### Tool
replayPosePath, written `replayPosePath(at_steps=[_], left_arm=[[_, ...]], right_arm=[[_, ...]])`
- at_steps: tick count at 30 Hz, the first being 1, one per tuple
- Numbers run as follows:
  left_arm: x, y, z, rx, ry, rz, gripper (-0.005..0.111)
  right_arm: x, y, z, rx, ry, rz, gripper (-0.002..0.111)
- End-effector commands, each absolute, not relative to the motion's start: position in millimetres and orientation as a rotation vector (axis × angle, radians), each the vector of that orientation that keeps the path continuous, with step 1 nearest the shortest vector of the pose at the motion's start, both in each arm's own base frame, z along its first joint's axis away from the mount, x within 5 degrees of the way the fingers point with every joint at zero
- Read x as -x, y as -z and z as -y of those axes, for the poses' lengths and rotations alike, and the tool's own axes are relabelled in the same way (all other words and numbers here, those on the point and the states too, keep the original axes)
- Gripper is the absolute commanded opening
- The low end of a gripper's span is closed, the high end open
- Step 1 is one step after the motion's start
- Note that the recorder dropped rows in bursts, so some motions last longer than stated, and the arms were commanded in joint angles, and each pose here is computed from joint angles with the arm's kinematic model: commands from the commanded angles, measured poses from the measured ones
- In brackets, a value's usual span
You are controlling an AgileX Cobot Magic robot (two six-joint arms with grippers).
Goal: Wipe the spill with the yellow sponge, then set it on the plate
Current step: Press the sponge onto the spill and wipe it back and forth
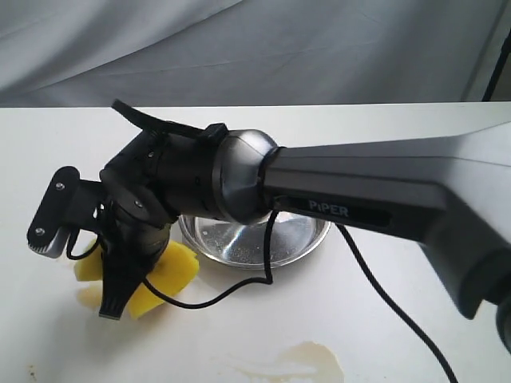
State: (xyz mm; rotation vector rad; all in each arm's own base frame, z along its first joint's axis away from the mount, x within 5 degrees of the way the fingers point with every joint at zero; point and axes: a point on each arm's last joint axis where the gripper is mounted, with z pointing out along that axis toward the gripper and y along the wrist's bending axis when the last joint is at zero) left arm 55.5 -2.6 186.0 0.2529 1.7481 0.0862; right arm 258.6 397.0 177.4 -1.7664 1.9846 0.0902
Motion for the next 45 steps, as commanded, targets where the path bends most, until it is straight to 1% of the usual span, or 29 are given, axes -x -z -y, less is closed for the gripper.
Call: replayPosePath(at_steps=[1, 4, 10, 13, 16, 19, 25, 31, 40, 45], left_arm=[[-55, -190, 3, -0.250, -0.075, -1.726, 0.000], [-55, -190, 3, -0.250, -0.075, -1.726, 0.000], [-55, -190, 3, -0.250, -0.075, -1.726, 0.000], [-55, -190, 3, -0.250, -0.075, -1.726, 0.000], [-55, -190, 3, -0.250, -0.075, -1.726, 0.000], [-55, -190, 3, -0.250, -0.075, -1.726, 0.000], [-55, -190, 3, -0.250, -0.075, -1.726, 0.000], [-55, -190, 3, -0.250, -0.075, -1.726, 0.000], [-55, -190, 3, -0.250, -0.075, -1.726, 0.000], [-55, -190, 3, -0.250, -0.075, -1.726, 0.000]], right_arm=[[-257, -173, -388, 1.790, -0.074, -2.038, 0.000], [-256, -163, -387, 1.802, -0.072, -2.051, 0.000], [-261, -128, -397, 1.783, -0.107, -2.040, 0.000], [-263, -113, -405, 1.710, -0.185, -2.028, 0.000], [-264, -105, -414, 1.618, -0.267, -2.020, 0.000], [-265, -103, -421, 1.532, -0.332, -1.998, 0.000], [-264, -103, -433, 1.446, -0.381, -1.893, 0.000], [-270, -94, -439, 1.339, -0.420, -1.845, 0.000], [-302, -105, -427, 0.994, -0.504, -1.889, 0.000], [-304, -119, -424, 0.993, -0.512, -1.900, 0.000]])
